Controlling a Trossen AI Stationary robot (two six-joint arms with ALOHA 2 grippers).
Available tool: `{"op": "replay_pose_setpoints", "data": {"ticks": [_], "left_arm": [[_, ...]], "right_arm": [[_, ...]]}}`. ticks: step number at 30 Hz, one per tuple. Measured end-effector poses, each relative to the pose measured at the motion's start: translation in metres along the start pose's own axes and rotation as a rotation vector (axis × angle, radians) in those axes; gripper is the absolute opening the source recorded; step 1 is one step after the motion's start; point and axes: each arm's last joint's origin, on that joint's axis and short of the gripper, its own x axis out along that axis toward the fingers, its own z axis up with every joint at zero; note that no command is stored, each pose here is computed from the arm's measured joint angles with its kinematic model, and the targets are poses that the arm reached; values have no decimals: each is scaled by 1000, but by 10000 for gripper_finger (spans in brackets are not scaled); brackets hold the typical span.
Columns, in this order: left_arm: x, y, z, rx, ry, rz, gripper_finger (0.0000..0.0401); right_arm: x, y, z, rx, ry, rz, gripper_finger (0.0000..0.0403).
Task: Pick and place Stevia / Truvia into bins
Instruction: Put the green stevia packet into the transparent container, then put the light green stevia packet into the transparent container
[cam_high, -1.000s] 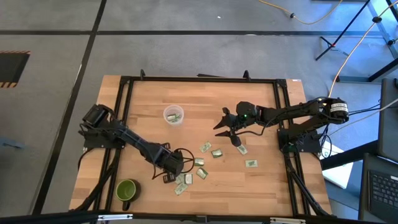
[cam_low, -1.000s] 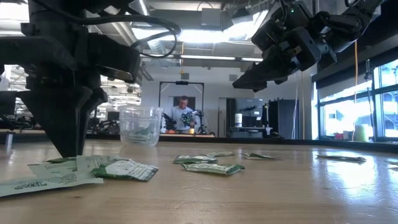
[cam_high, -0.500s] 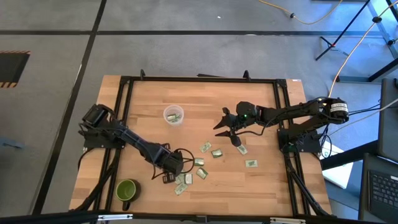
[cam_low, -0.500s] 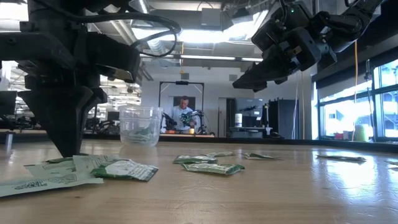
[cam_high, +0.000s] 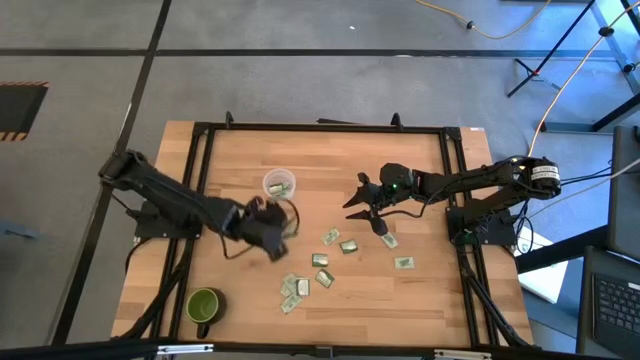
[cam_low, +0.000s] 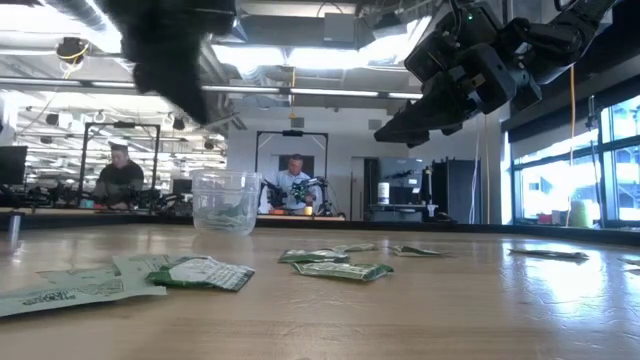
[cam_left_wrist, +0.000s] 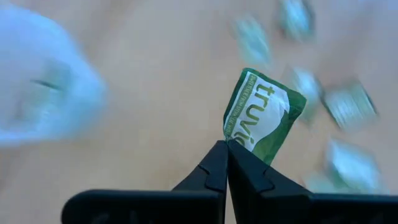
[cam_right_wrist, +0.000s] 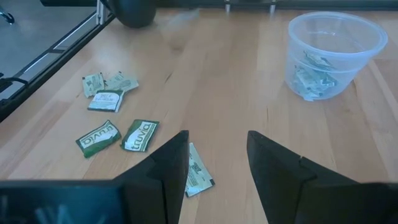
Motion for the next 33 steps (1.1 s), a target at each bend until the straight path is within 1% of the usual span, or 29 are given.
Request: {"op": "replay_pose_setpoints", "data": {"ticks": [3, 6, 10, 14, 17, 24, 26, 28, 30, 33], "left_arm": [[-6, 19, 17, -91, -98, 75, 2], [-1, 37, 29, -123, -116, 146, 3], [16, 59, 40, -149, -54, 219, 2], [36, 79, 45, -182, 25, 312, 3], [48, 90, 46, -200, 79, 362, 3], [69, 100, 45, -193, 188, 361, 6], [72, 100, 44, -160, 209, 359, 11], [72, 100, 44, -134, 215, 351, 21], [69, 100, 45, -132, 208, 346, 35], [57, 102, 49, -138, 161, 332, 58]], "right_arm": [[0, 0, 0, -1, -1, 0, 165], [0, 0, 0, -1, -3, 0, 165], [0, 0, 1, -3, -7, -1, 165], [0, 0, 1, -3, -8, -1, 165], [0, 0, 1, -3, -7, -1, 165], [0, 0, 0, -1, -4, -1, 165], [0, 0, 0, 3, 5, 1, 165], [0, 0, -2, 9, 20, 10, 165], [0, 1, -2, 9, 20, 29, 165], [1, 3, -1, -21, 5, 55, 165]]}}
